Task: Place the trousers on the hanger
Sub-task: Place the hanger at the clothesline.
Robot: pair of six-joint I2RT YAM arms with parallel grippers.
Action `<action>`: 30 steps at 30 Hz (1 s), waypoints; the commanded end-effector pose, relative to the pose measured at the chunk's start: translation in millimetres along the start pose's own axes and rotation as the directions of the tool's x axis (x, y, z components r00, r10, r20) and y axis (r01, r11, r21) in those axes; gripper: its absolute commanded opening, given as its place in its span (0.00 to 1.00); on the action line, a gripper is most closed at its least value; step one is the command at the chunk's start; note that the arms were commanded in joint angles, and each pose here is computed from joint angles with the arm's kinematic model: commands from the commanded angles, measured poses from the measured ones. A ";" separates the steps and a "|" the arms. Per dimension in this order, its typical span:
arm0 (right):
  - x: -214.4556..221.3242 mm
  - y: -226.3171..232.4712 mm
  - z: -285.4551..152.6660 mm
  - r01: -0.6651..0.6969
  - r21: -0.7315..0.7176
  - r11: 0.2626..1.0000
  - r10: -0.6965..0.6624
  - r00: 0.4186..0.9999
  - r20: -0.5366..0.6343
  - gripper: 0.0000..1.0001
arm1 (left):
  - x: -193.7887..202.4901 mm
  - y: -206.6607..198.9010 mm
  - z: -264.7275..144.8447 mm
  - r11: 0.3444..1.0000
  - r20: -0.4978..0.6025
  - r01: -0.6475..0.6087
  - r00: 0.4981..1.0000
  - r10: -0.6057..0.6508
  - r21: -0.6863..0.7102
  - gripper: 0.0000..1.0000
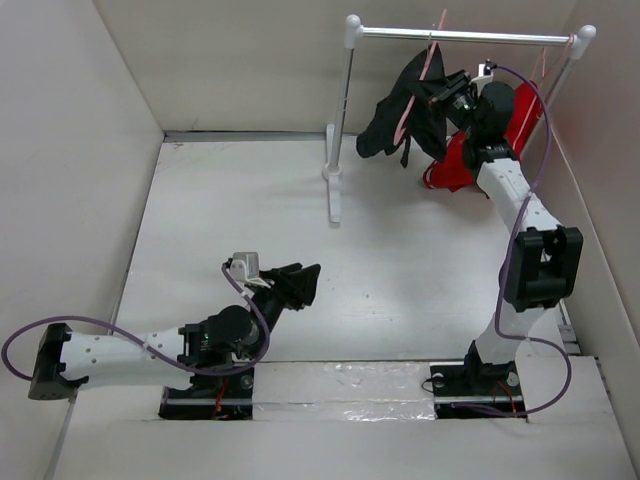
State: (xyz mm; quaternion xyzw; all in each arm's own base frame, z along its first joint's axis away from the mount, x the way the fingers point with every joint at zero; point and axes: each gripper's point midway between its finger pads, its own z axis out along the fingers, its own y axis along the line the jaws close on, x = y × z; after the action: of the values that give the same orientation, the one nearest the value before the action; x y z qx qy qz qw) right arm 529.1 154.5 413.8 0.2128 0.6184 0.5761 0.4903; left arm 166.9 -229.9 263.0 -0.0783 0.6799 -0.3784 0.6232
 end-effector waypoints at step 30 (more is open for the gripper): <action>-52.2 35.2 -60.0 0.314 -0.038 0.949 -0.296 0.922 0.249 1.00 | -21.3 17.1 5.1 0.976 0.044 -0.104 0.992 0.115 -0.189 0.60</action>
State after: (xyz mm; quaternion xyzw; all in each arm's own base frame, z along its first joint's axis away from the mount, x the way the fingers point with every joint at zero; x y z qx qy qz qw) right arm 503.0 106.2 436.6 0.1741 0.5820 0.5279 0.5935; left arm 179.8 -215.9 248.6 -0.0908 0.7084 -0.2816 0.6408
